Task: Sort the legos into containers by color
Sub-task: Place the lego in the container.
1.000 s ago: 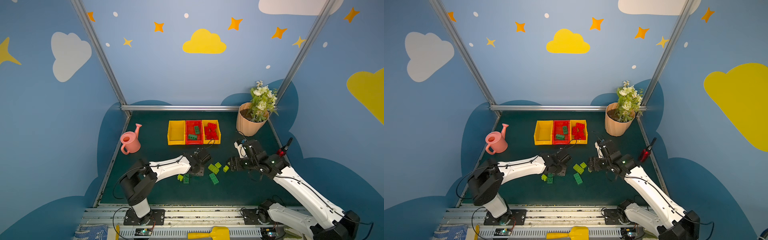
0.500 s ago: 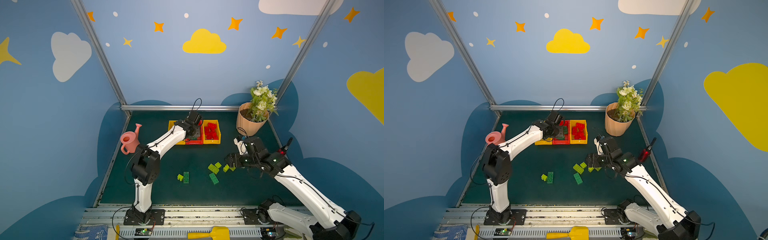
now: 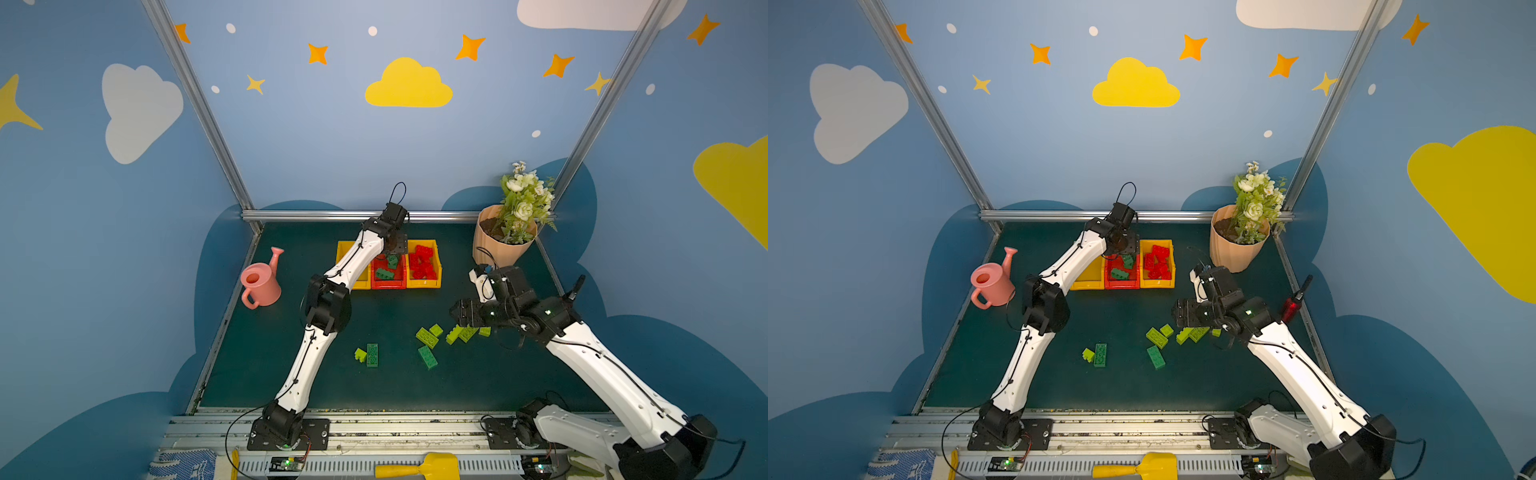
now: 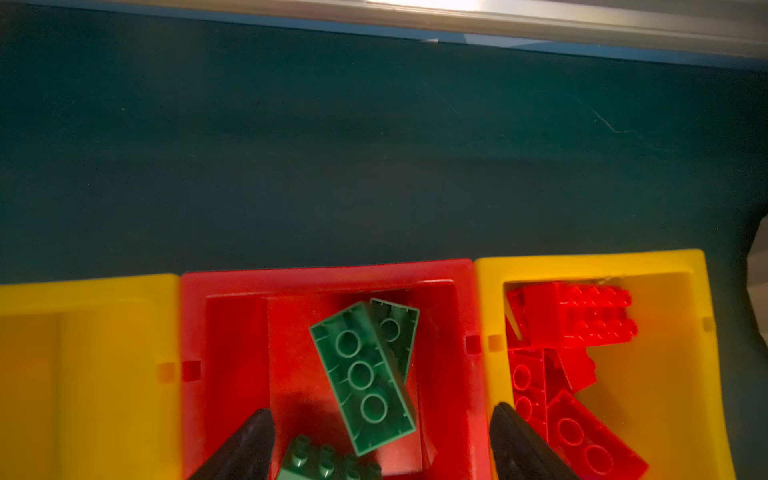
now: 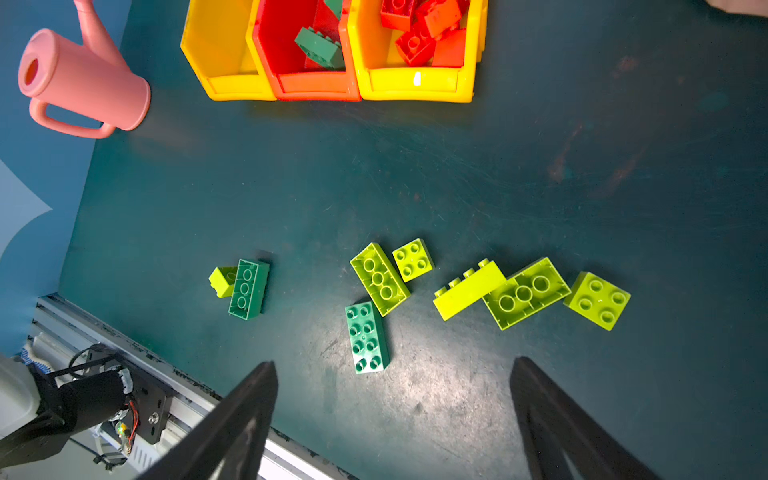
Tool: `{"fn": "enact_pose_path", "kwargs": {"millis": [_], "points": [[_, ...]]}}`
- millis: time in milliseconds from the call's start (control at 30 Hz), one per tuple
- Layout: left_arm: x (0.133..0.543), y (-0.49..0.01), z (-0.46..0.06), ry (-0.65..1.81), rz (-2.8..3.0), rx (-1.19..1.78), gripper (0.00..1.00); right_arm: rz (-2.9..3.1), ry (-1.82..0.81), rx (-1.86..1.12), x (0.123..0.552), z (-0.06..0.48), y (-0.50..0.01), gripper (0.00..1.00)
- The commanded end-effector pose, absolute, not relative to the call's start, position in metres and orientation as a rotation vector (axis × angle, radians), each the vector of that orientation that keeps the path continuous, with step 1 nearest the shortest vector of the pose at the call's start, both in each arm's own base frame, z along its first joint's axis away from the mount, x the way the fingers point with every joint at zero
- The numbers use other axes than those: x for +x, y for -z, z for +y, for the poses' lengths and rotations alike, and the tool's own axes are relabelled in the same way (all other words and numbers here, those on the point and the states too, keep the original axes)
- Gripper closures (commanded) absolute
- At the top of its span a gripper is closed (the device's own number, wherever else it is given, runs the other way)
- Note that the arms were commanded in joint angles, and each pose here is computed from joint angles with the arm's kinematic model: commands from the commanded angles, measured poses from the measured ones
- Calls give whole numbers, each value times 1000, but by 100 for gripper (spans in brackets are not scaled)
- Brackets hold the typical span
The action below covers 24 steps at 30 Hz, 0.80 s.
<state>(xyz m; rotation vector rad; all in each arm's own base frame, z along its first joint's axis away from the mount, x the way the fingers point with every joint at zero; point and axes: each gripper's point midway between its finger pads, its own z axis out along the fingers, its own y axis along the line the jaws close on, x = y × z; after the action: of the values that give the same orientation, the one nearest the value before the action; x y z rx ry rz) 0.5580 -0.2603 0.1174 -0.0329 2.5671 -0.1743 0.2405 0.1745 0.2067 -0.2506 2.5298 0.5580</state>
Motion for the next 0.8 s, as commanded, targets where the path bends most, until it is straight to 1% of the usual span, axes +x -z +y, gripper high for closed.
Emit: {"fn": "enact_pose_path", "kwargs": {"millis": [0, 100, 200, 233, 333, 400, 500, 633, 767], "points": [[540, -145, -255, 160, 2592, 16, 18, 2527, -540, -264, 243, 173, -211, 13], [522, -161, -250, 144, 2579, 12, 18, 2533, -545, -270, 242, 174, -208, 13], [496, -175, -243, 143, 2537, 11, 17, 2566, -568, -285, 237, 178, -199, 13], [482, -177, -238, 157, 2531, -1, 15, 2581, -563, -288, 235, 179, -195, 13], [444, -178, -225, 247, 2512, -55, 0, 2621, -428, -319, 229, 178, -178, 14], [417, -171, -220, 320, 2514, -72, 0, 2649, -322, -368, 223, 180, -166, 14], [376, -158, -207, 382, 2530, -98, 0, 2722, -308, -436, 210, 195, -146, 15], [326, -138, -181, 339, 2544, -152, 0, 2777, -311, -485, 194, 215, -119, 16], [288, -125, -161, 329, 2536, -210, 0, 2829, -224, -531, 184, 226, -95, 18]]}}
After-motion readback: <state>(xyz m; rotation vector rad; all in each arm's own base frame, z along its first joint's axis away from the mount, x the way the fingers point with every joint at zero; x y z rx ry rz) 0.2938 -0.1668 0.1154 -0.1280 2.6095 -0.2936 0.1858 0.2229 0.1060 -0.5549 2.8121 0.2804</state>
